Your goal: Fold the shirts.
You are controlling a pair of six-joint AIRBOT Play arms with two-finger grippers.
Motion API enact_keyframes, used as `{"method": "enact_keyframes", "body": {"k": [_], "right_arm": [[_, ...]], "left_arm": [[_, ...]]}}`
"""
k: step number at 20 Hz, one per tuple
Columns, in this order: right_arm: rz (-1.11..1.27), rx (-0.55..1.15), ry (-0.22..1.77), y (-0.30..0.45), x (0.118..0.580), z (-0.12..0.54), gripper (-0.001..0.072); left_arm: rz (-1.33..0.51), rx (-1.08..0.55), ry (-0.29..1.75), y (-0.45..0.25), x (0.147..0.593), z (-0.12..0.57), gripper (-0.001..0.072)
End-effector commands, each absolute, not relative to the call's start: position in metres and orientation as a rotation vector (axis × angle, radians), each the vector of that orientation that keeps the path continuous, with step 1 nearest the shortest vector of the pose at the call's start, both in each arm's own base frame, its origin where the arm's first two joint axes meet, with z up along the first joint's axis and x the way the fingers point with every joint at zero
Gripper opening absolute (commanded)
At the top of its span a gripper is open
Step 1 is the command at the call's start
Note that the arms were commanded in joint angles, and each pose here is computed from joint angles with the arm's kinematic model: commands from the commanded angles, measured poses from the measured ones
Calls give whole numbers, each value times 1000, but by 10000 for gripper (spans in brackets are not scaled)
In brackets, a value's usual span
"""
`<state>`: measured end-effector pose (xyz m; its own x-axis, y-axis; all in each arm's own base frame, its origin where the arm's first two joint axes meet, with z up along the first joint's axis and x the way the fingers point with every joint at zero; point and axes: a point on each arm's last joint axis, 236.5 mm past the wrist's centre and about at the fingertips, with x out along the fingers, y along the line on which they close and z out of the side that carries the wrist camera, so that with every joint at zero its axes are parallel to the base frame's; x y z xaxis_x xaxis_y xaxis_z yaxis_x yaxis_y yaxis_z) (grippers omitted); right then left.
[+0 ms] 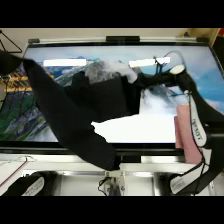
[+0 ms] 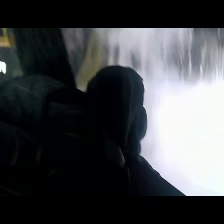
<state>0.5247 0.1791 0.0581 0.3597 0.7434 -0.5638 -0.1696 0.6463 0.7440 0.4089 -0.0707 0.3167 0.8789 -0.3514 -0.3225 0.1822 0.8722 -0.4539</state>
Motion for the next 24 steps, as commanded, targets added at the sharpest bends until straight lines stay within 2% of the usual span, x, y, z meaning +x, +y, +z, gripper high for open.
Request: {"method": "enact_keyframes", "body": {"k": [1, 2, 4, 6, 7, 9, 11, 13, 15, 16, 17, 18, 20, 21, 24], "right_arm": [[564, 542, 432, 108, 581, 262, 88], [519, 497, 269, 81, 574, 326, 88], [429, 394, 34, 35, 529, 429, 88], [353, 254, 31, 16, 474, 459, 89], [319, 217, 138, 14, 454, 444, 88], [304, 130, 510, 30, 412, 360, 88], [374, 89, 841, 66, 371, 265, 88], [473, 126, 1053, 124, 335, 167, 89], [505, 169, 1257, 175, 284, 54, 113], [496, 175, 1334, 190, 259, 5, 230], [485, 173, 1395, 198, 233, -35, 512], [489, 150, 1440, 200, 215, -54, 587], [499, 123, 1459, 195, 213, -47, 593], [509, 123, 1416, 194, 229, -29, 662], [452, 194, 1096, 171, 329, 67, 663]], "left_arm": [[-411, -881, -18, -67, 449, 438, 40], [-492, -848, -83, -77, 444, 470, 40], [-642, -664, -173, -103, 416, 526, 40], [-718, -479, -180, -118, 386, 548, 40], [-712, -388, -128, -120, 380, 538, 39], [-618, -292, 152, -106, 388, 469, 39], [-433, -190, 593, -71, 390, 347, 38], [-224, -92, 995, -22, 368, 230, 39], [-111, -56, 1210, 7, 349, 153, 39], [-86, -65, 1286, 14, 341, 119, 39], [-77, -80, 1331, 16, 336, 93, 39], [-70, -92, 1370, 18, 330, 72, 39], [-57, -104, 1395, 22, 325, 52, 39], [-52, -103, 1393, 24, 326, 51, 39], [-46, -104, 1379, 26, 328, 52, 40]]}}
